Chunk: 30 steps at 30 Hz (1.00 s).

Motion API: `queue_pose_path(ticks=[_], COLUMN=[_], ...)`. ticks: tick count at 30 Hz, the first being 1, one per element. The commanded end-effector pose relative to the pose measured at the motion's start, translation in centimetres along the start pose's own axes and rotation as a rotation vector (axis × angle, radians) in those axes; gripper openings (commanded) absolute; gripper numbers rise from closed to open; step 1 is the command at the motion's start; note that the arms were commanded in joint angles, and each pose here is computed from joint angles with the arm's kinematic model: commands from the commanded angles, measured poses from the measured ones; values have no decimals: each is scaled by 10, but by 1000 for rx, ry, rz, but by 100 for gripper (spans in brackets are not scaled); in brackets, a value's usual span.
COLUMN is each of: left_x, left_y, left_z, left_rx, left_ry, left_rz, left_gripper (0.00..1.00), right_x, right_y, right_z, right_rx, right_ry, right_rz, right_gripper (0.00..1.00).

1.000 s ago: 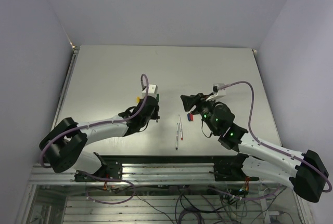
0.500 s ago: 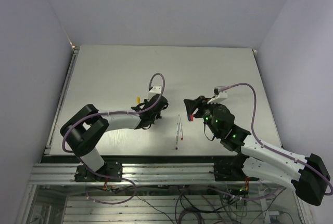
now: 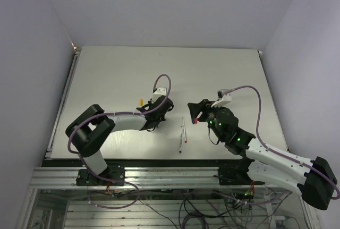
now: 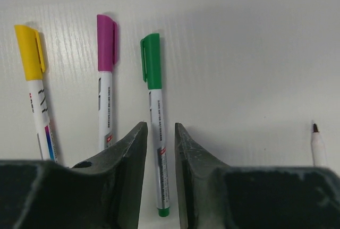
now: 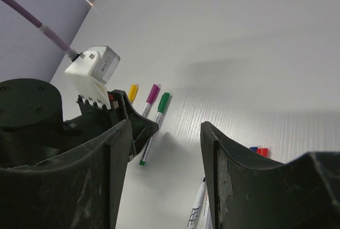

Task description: Insert the pens into the pen caps

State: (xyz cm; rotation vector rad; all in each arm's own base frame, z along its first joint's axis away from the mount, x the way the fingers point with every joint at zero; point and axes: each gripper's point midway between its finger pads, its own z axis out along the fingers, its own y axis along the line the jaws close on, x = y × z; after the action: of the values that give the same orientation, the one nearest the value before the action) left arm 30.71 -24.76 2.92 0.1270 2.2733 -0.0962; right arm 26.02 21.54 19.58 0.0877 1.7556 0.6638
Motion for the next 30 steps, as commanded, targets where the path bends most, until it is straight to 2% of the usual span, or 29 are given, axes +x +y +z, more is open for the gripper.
queue_pose_path(ticks=[1,7,12,18,25,28,30], left_x=[-28,-55,-61,-32,8,17,24], left_y=[-5,-7,-10,-32,-60,-71,-82], left_z=[-6,-25,-43,-65,-93,-104,-111], left_rx=[2,26,90,237,336,373,400], left_ry=[-56,-105,-110,-50,15,17,21], left_rz=[-23,-38,-64,-32,34,69,107], left_gripper=[38,39,41,45,47,53,61], right_x=[-1,-2,2,6,9,9,8], right_y=[-1,-6,-18,-45,-67,-71,-72], right_z=[0,-2,-5,-12,-22,-25,-27], right_rx=[5,30,85,214,315,327,327], right_ry=[-9,-12,-11,-14,-25,-36,-41], right_rz=[5,9,23,51,79,93,104], right_gripper=[54,54,54,54,54,54,54])
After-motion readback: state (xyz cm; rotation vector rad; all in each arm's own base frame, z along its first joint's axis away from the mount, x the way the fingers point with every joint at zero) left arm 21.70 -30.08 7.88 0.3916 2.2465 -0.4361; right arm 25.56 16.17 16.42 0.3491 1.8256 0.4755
